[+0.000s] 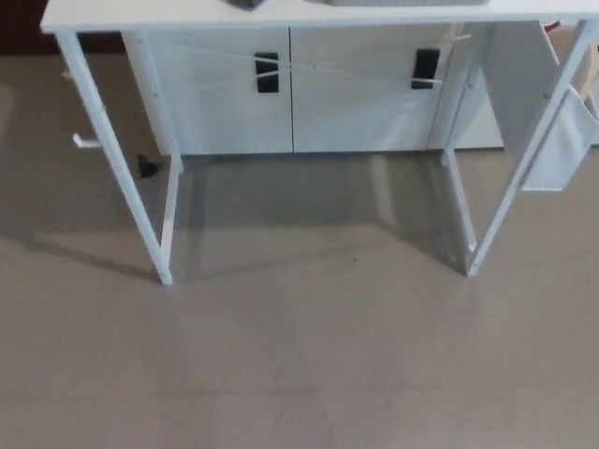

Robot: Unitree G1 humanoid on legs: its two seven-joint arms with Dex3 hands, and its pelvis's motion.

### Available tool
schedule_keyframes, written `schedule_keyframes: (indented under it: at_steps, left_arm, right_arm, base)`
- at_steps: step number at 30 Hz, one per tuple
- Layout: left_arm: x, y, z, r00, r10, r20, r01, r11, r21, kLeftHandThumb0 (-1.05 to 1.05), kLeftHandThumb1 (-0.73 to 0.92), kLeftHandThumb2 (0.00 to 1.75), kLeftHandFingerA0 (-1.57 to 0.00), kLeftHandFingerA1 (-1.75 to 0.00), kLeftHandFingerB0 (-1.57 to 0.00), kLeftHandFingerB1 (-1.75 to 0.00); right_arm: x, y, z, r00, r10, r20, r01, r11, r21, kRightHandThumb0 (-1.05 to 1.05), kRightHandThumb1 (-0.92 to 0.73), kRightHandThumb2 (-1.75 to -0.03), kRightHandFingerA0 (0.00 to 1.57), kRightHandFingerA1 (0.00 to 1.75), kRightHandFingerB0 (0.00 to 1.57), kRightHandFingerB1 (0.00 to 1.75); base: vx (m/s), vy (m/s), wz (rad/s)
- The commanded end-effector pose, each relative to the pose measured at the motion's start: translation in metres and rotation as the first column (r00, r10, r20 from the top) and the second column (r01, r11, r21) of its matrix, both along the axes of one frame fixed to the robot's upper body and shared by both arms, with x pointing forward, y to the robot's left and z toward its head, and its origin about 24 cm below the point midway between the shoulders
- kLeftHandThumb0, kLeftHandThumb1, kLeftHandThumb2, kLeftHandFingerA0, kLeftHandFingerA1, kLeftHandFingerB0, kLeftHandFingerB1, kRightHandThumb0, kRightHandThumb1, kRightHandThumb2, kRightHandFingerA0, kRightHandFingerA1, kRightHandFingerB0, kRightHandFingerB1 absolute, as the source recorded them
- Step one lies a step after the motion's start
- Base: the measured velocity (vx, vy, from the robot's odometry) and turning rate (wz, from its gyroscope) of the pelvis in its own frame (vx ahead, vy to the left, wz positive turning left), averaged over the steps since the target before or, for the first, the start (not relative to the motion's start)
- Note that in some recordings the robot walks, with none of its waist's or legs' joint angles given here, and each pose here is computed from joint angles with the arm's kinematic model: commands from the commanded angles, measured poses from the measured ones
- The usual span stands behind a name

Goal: The robot walks towards a desk on which an eraser is kept on the left hand side and a container is kept on the right hand side. The robot picks up the eraser using its left hand and places it in the container.

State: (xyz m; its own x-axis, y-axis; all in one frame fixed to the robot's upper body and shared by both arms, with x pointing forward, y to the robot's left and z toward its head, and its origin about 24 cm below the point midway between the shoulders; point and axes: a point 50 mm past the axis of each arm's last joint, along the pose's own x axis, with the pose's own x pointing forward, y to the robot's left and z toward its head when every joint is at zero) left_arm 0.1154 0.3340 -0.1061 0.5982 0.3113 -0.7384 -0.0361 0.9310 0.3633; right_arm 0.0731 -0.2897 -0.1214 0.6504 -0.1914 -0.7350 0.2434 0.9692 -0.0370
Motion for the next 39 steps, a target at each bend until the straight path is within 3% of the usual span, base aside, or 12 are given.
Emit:
schedule_keyframes:
  at_steps: [1,2,3,11,12,13,18,19,22,23,24,39]
  left_arm:
    - [-0.001,0.004,0.004,1.000,-0.024,0.011,0.024,0.999,0.025,-0.30,0.61,0.58,-0.54,-0.46,-0.33,-0.35]
    - [-0.001,0.004,0.004,0.999,-0.034,0.012,0.033,0.999,0.028,-0.30,0.61,0.58,-0.54,-0.47,-0.33,-0.35]
    - [0.000,0.005,0.004,0.999,-0.036,0.006,0.036,0.999,0.035,-0.31,0.61,0.58,-0.55,-0.47,-0.33,-0.35]
    - [-0.002,0.004,0.003,0.999,-0.052,-0.004,0.052,0.998,0.044,-0.31,0.61,0.58,-0.55,-0.46,-0.35,-0.35]
    - [-0.002,0.003,0.003,0.998,-0.055,-0.004,0.055,0.998,0.044,-0.30,0.61,0.58,-0.55,-0.46,-0.36,-0.35]
    - [-0.001,0.002,0.003,0.998,-0.056,-0.003,0.056,0.997,0.043,-0.30,0.61,0.58,-0.54,-0.45,-0.36,-0.35]
    - [-0.004,-0.003,0.002,0.993,-0.117,-0.004,0.117,0.991,0.064,-0.32,0.61,0.59,-0.51,-0.43,-0.38,-0.36]
    - [-0.004,-0.005,0.001,0.991,-0.133,-0.007,0.133,0.989,0.063,-0.33,0.61,0.59,-0.50,-0.43,-0.38,-0.35]
    - [-0.007,-0.011,-0.002,0.984,-0.175,-0.026,0.176,0.983,0.058,-0.34,0.61,0.58,-0.51,-0.41,-0.39,-0.35]
    - [-0.008,-0.014,-0.004,0.982,-0.185,-0.034,0.187,0.981,0.057,-0.41,0.50,0.74,-0.46,-0.50,-0.33,-0.44]
    - [-0.010,-0.016,-0.005,0.982,-0.187,-0.040,0.188,0.981,0.039,-0.33,0.60,0.58,-0.51,-0.41,-0.37,-0.34]
    - [-0.022,-0.014,-0.008,0.979,-0.189,-0.079,0.191,0.981,0.020,-0.33,0.61,0.58,-0.47,-0.42,-0.34,-0.34]
  right_arm:
    - [-0.003,-0.003,0.001,1.000,-0.009,0.009,0.009,1.000,-0.020,-0.30,-0.42,-0.88,0.29,0.60,0.16,0.51]
    - [-0.004,-0.003,0.000,1.000,-0.009,0.005,0.009,1.000,-0.018,-0.35,-0.62,-0.58,0.33,0.50,0.25,0.38]
    - [-0.004,-0.003,0.000,1.000,-0.011,0.005,0.011,1.000,-0.017,-0.30,-0.43,-0.89,0.27,0.59,0.14,0.50]
    - [-0.005,-0.001,0.001,1.000,0.003,0.010,-0.003,1.000,-0.030,-0.29,-0.43,-0.90,0.31,0.61,0.15,0.51]
    - [-0.005,-0.001,0.001,1.000,0.006,-0.001,-0.006,0.999,-0.041,-0.36,-0.63,-0.58,0.34,0.50,0.26,0.37]
    - [-0.005,-0.002,0.000,1.000,0.002,-0.007,-0.002,0.999,-0.041,-0.30,-0.43,-0.89,0.29,0.60,0.14,0.50]
    - [-0.010,0.000,-0.002,1.000,0.005,-0.018,-0.006,0.999,-0.043,-0.31,-0.43,-0.90,0.33,0.62,0.13,0.50]
    - [-0.011,0.001,0.000,1.000,0.013,-0.015,-0.014,0.999,-0.047,-0.36,-0.63,-0.58,0.40,0.55,0.25,0.38]
    - [-0.014,0.002,0.000,0.999,0.029,-0.026,-0.030,0.998,-0.054,-0.36,-0.63,-0.59,0.42,0.53,0.27,0.38]
    - [-0.015,0.001,-0.001,0.999,0.028,-0.026,-0.029,0.998,-0.047,-0.36,-0.62,-0.58,0.42,0.54,0.28,0.38]
    - [-0.015,0.001,-0.004,0.999,0.018,-0.036,-0.019,0.999,-0.043,-0.35,-0.62,-0.58,0.42,0.53,0.28,0.37]
    - [-0.026,0.004,-0.008,0.998,0.017,-0.065,-0.018,0.999,-0.028,-0.34,-0.61,-0.58,0.43,0.55,0.29,0.38]
  base:
    - [0.36,-0.084,-0.11]
    - [0.36,-0.076,-0.19]
    - [0.37,-0.067,-0.18]
    - [0.37,0.115,-0.13]
    - [0.30,0.133,0.02]
    - [0.19,0.083,0.07]
    - [0.16,0.005,0.10]
    - [0.15,-0.113,0.22]
    - [0.15,-0.167,0.18]
    - [0.26,-0.175,0.05]
    - [0.21,-0.181,-0.13]
    - [0.13,-0.045,-0.01]
